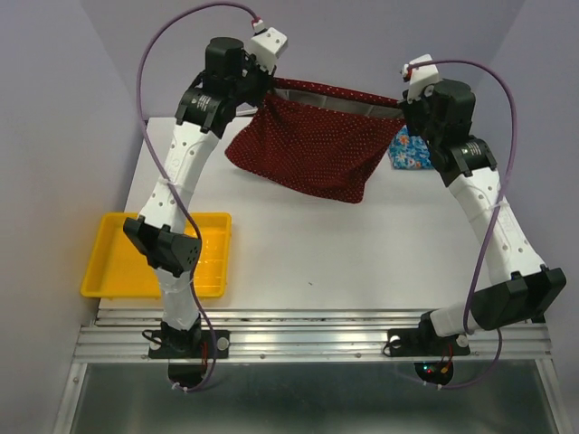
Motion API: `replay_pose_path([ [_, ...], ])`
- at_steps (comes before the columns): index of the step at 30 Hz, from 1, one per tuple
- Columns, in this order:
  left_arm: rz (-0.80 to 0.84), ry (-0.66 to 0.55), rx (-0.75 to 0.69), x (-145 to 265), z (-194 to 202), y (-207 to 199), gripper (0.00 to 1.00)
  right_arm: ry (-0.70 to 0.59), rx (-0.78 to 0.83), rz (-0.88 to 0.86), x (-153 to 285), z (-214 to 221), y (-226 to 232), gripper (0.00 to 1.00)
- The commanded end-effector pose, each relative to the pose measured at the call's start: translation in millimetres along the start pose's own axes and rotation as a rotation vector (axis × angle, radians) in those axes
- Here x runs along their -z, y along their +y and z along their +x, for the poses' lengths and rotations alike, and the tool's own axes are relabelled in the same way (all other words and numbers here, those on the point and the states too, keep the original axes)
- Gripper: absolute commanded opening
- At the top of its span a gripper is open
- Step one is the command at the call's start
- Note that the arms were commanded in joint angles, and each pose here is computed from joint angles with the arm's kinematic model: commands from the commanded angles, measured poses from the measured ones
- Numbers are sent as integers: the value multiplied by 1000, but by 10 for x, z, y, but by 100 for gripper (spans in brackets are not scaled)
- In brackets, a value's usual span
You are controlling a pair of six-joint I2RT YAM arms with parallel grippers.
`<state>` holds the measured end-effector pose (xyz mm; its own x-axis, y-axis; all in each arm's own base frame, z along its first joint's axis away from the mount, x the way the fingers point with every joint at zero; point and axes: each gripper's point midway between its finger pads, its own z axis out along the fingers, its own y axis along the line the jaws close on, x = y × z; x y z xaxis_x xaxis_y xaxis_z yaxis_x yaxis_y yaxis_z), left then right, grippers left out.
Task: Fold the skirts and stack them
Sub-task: Flatten the skirt out
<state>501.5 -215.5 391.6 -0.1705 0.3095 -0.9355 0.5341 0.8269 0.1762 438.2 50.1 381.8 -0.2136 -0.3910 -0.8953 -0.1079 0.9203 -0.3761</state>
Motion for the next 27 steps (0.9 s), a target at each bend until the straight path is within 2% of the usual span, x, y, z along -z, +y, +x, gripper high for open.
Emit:
replay_pose_path([
  [1, -234, 153, -185, 737, 109, 588, 0, -72, 17, 181, 176, -291, -609, 1],
  [3, -242, 157, -188, 804, 185, 575, 0, -92, 25, 160, 221, -364, -598, 1],
  [4, -264, 119, -187, 1009, 75, 580, 0, -88, 26, 146, 229, -357, -576, 1],
  [5, -254, 134, -182, 990, 194, 544, 0, -79, 30, 132, 240, -345, -555, 1],
  [11, -110, 187, -159, 1171, 426, 225, 0, -24, 55, 13, 227, -189, -333, 1],
  [14, -13, 306, -112, 1172, 790, 21, 0, 67, 70, -126, 179, 73, -52, 1],
  [15, 20, 338, -98, 1115, 894, -39, 0, 121, 75, -171, 116, 249, 65, 1],
  [18, 80, 399, -39, 986, 1060, -150, 2, 170, 69, -200, -28, 442, 181, 1],
  [22, 100, 392, 23, 757, 1039, -182, 8, 157, 33, -166, -315, 393, 178, 1],
  [24, 57, 366, 53, 518, 962, -84, 9, 104, 3, -102, -480, 209, 69, 1],
  [25, 9, 295, 48, 442, 724, 47, 8, 70, -14, -72, -694, 140, 51, 1],
  [27, -91, 295, 63, 87, 775, 295, 5, 45, -28, -20, -916, 71, -11, 1],
])
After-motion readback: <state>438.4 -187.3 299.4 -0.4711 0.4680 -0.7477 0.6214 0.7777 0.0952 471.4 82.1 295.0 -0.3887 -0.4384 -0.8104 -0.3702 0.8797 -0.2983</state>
